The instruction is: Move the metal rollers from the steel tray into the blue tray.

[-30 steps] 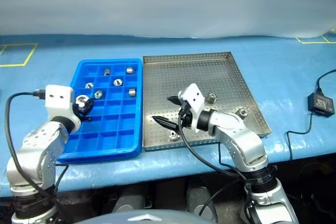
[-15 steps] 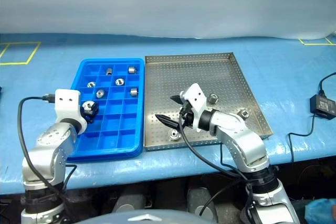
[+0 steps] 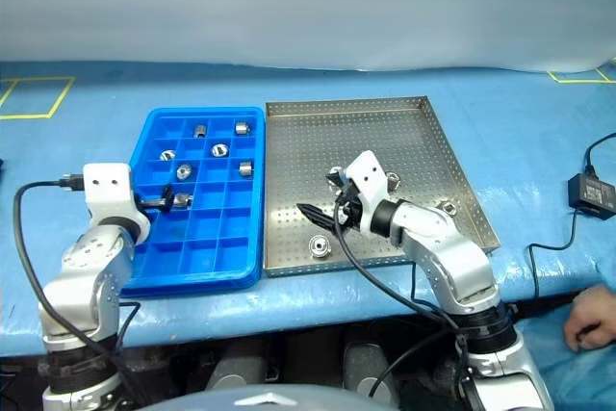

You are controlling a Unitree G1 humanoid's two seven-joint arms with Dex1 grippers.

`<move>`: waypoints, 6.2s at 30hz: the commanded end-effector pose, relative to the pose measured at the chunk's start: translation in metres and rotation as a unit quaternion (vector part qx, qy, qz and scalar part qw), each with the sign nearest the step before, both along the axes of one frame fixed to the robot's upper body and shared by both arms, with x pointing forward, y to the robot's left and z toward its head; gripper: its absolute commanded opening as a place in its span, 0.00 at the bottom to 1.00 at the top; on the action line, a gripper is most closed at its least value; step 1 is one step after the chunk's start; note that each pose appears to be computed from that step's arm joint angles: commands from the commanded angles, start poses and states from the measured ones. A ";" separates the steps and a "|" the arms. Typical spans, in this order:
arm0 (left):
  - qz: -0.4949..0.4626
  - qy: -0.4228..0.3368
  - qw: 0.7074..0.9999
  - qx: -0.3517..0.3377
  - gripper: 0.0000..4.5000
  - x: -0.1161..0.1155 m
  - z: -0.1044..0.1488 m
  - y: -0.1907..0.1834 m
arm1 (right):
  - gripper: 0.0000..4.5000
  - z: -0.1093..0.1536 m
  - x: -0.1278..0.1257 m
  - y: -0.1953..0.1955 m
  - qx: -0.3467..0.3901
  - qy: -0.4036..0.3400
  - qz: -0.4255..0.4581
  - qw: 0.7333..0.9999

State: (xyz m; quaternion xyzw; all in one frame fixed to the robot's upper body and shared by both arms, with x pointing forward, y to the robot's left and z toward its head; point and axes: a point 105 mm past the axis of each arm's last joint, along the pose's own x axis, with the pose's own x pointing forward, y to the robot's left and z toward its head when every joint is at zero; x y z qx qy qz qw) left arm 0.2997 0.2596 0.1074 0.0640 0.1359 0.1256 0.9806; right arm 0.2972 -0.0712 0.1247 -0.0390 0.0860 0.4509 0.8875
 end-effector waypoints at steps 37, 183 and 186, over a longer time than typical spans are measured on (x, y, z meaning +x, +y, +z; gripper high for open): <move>-0.578 0.174 0.797 0.018 1.00 -0.019 -0.047 -0.197 | 1.00 0.001 -0.024 -0.049 -0.084 -0.038 -0.116 0.989; -0.319 -0.035 0.947 0.001 0.38 -0.027 0.045 -0.104 | 1.00 -0.015 -0.001 0.002 -0.057 -0.020 -0.021 0.998; -0.260 -0.016 0.965 0.032 0.38 -0.045 0.045 -0.082 | 1.00 -0.016 -0.001 0.014 -0.058 -0.021 0.003 0.998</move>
